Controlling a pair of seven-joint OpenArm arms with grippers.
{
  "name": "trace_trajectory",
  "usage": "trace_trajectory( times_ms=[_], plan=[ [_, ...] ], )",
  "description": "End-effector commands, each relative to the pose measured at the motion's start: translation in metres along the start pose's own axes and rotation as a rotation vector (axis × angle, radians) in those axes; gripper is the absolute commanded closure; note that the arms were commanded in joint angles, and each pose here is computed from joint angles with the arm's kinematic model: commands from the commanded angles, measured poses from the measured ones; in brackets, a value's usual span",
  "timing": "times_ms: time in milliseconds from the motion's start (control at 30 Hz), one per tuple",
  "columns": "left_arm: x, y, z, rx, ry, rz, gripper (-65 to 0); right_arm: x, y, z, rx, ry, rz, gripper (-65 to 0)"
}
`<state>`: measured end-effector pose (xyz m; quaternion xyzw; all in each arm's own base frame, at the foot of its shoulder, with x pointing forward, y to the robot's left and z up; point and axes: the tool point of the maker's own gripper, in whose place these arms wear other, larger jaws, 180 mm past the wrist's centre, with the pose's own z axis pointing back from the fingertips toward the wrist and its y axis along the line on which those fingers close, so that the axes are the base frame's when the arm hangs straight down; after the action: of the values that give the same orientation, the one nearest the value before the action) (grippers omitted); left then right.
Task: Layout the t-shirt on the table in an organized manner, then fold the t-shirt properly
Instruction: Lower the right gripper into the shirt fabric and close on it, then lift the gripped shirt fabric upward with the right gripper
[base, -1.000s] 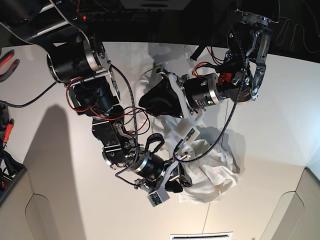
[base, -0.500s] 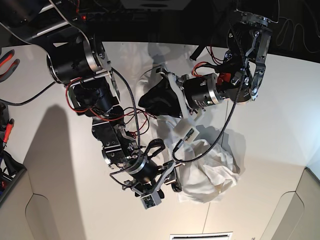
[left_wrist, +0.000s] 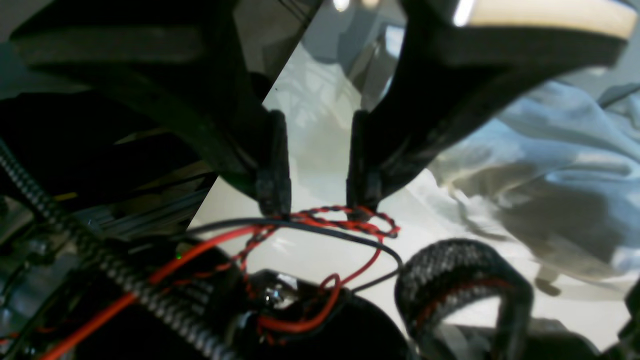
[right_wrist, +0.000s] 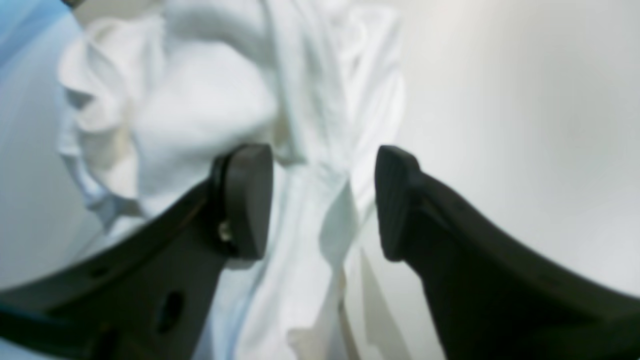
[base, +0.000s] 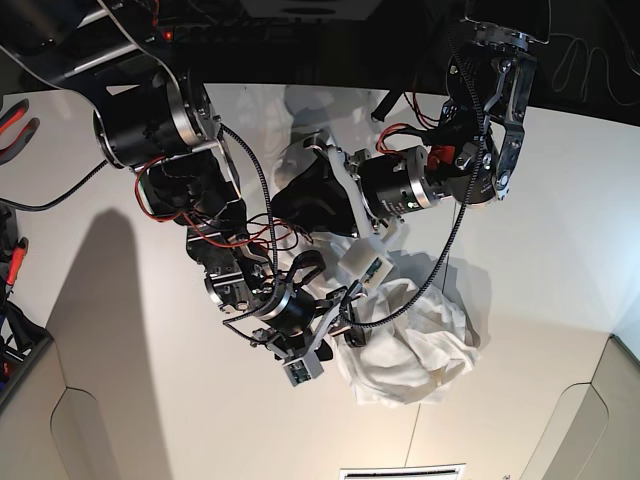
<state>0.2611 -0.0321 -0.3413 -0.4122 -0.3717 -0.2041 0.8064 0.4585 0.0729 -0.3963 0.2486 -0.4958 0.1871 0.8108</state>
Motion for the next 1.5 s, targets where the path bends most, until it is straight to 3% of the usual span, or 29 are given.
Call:
trace_trajectory(
  times_ms=[0,167,367,433,533,633,733,833,1200,1467],
  plan=[
    [0.018,-0.008,0.001,-0.033,-0.058,-0.024,-22.8,0.035,0.003,-0.005,0.016,-0.081,0.009,-32.8],
    [0.018,-0.008,0.001,-0.032,-0.057,-0.024,-22.8,0.034,0.011,-0.007,0.038,-0.072,0.029,-31.6],
    [0.018,-0.008,0.001,-0.032,-0.057,-0.023,-22.8,0.019,0.025,-0.008,0.072,-0.035,0.074,-20.7],
    [0.018,-0.008,0.001,-0.032,-0.057,-0.024,-22.8,0.014,0.027,-0.007,0.077,-0.026,0.076,-14.5],
    [0.018,-0.008,0.001,-0.032,-0.057,-0.024,-22.8,0.013,0.028,-0.007,0.080,-0.023,0.075,0.0],
    [0.017,-0.007,0.001,-0.030,-0.055,-0.026,-22.8,0.013,0.033,-0.007,0.109,-0.023,0.072,0.0],
    [0.017,-0.007,0.001,-0.030,-0.055,-0.026,-22.8,0.014,0.061,-0.001,0.264,-0.032,0.039,0.0],
    [0.017,-0.007,0.001,-0.030,-0.051,-0.026,-22.8,0.011,0.066,0.002,0.269,-0.055,-0.027,0.0],
    [0.013,-0.007,0.001,-0.029,-0.036,-0.023,-22.8,-0.053,0.109,0.034,0.302,0.003,-0.183,0.0],
    [0.008,-0.008,0.003,-0.028,-0.029,-0.018,-22.8,-0.039,0.115,0.039,0.314,-0.011,-0.168,0.0]
  ],
)
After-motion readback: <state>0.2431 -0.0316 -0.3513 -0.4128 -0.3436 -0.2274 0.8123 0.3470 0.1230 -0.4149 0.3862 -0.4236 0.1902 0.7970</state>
